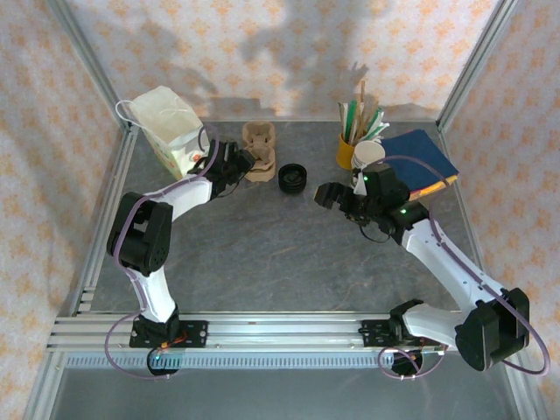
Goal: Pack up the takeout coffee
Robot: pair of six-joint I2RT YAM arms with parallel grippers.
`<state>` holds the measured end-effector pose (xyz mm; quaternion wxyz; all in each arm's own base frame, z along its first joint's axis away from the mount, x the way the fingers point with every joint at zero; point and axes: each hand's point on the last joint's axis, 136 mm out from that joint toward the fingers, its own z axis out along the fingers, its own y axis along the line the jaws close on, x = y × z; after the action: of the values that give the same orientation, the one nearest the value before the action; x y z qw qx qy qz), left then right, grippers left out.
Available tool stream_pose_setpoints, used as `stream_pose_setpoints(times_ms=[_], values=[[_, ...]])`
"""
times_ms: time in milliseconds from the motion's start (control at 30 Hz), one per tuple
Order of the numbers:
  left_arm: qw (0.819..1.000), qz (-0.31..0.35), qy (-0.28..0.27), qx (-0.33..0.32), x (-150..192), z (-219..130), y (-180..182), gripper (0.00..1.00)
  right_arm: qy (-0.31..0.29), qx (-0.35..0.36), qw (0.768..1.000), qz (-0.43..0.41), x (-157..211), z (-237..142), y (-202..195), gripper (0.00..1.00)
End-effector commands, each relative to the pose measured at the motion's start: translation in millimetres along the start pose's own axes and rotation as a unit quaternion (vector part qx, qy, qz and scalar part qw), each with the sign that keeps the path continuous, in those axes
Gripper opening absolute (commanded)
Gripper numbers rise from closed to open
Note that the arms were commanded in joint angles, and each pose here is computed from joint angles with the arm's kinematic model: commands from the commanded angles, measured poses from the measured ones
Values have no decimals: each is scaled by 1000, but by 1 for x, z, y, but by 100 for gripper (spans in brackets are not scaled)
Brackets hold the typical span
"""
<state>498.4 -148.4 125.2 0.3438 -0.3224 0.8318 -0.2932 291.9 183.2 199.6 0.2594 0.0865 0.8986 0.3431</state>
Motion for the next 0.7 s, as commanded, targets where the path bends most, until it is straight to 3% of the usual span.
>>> stream_pose_setpoints(times_ms=[0,367,667], values=[[999,5,-37,33,-25,-16,-24,36,-5,13,1000,-10,-1,-1,-2,100],[996,6,-44,72,-32,-24,-46,20,-1,14,1000,-3,1,-1,-3,100],[995,-2,-49,93,-37,-28,-57,15,-7,13,1000,-4,-3,-4,0,100]])
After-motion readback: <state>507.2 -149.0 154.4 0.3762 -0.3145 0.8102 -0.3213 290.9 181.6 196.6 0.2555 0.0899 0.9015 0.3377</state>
